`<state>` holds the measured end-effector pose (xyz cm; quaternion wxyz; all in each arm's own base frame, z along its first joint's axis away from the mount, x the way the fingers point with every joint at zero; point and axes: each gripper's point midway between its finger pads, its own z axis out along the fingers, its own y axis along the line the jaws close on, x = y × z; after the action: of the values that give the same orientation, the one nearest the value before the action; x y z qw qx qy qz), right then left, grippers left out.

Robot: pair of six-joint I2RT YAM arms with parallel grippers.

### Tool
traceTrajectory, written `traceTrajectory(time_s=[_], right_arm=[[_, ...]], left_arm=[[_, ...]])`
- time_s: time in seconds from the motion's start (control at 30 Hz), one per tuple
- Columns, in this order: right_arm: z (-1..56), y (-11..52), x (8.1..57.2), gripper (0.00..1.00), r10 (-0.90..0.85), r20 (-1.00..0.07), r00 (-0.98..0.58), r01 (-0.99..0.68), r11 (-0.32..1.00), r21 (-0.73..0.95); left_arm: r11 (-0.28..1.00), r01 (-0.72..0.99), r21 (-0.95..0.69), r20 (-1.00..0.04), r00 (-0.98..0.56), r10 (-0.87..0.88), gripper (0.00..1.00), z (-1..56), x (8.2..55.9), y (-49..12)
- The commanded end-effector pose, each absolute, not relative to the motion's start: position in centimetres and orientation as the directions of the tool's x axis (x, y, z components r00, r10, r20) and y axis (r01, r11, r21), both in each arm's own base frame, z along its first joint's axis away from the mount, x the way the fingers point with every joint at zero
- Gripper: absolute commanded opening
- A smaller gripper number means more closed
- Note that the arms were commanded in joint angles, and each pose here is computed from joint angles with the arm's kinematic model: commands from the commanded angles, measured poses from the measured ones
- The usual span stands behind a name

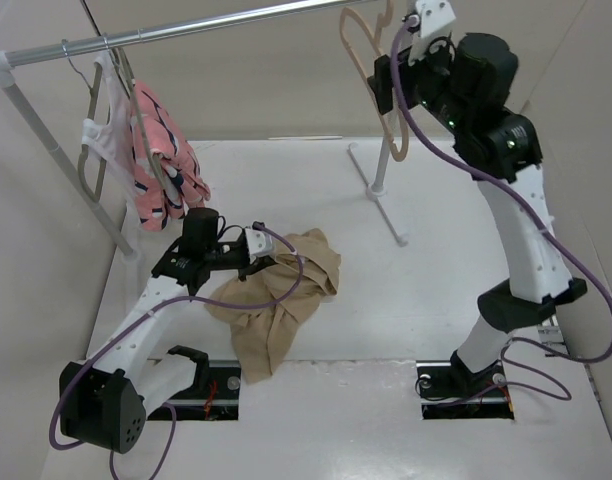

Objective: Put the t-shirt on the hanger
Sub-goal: Grab a hanger with the right arm, then place tshirt on hanger

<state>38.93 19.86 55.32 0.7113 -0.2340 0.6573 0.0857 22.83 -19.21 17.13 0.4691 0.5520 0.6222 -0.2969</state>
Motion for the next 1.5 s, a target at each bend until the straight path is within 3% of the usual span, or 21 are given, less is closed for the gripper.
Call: traceTrajectory(time_s=[0.0,0.13,0.27,0.3,0.33,0.73,0.93,1.1,1.23,1.47], right_arm=[[52.9,20.4,41.8,0.82,-0.216,-0.973,0.085,-0.439,0.868,-0.231],[51.2,19.4,44.1,0.77,-0.238,-0.971,0.038,-0.376,0.897,-0.234],[49.6,18.9,45.0,0.35,-0.258,-0.966,-0.006,-0.357,0.903,-0.239],[48.8,19.2,45.2,0.1,-0.265,-0.964,-0.02,-0.369,0.898,-0.239],[48.4,19.2,45.3,0.01,-0.27,-0.963,-0.029,-0.372,0.897,-0.24],[52.8,19.8,40.1,0.0,-0.243,-0.963,0.119,-0.409,0.872,-0.27],[53.5,22.7,36.3,0.0,-0.25,-0.952,0.176,-0.52,0.798,-0.306],[49.3,24.7,32.0,0.0,-0.308,-0.943,0.126,-0.677,0.669,-0.308],[42.3,23.6,28.4,0.0,-0.397,-0.917,-0.029,-0.745,0.62,-0.245],[34.3,18.5,20.2,0.0,-0.459,-0.829,-0.32,-0.778,0.627,-0.047]], left_arm=[[0.208,0.954,0.215,-0.917,0.124,0.379,0.0,19.6,23.3,-19.8],[0.209,0.952,0.223,-0.917,0.132,0.376,0.0,19.7,23.2,-19.8],[0.21,0.953,0.217,-0.917,0.125,0.378,0.0,19.6,23.1,-19.9],[0.214,0.953,0.216,-0.919,0.125,0.374,0.0,19.7,23.2,-20.0],[0.215,0.951,0.224,-0.919,0.133,0.371,0.0,20.0,23.1,-20.0],[0.227,0.95,0.214,-0.925,0.123,0.359,0.0,20.0,23.2,-20.1],[0.242,0.944,0.222,-0.928,0.128,0.351,0.0,20.4,23.6,-20.1],[0.252,0.943,0.216,-0.928,0.117,0.354,0.0,20.4,23.7,-20.0],[0.262,0.944,0.199,-0.928,0.096,0.359,0.0,19.5,23.9,-20.0],[0.454,0.888,0.072,-0.946,-0.083,0.313,0.0,18.3,26.9,-19.5]])
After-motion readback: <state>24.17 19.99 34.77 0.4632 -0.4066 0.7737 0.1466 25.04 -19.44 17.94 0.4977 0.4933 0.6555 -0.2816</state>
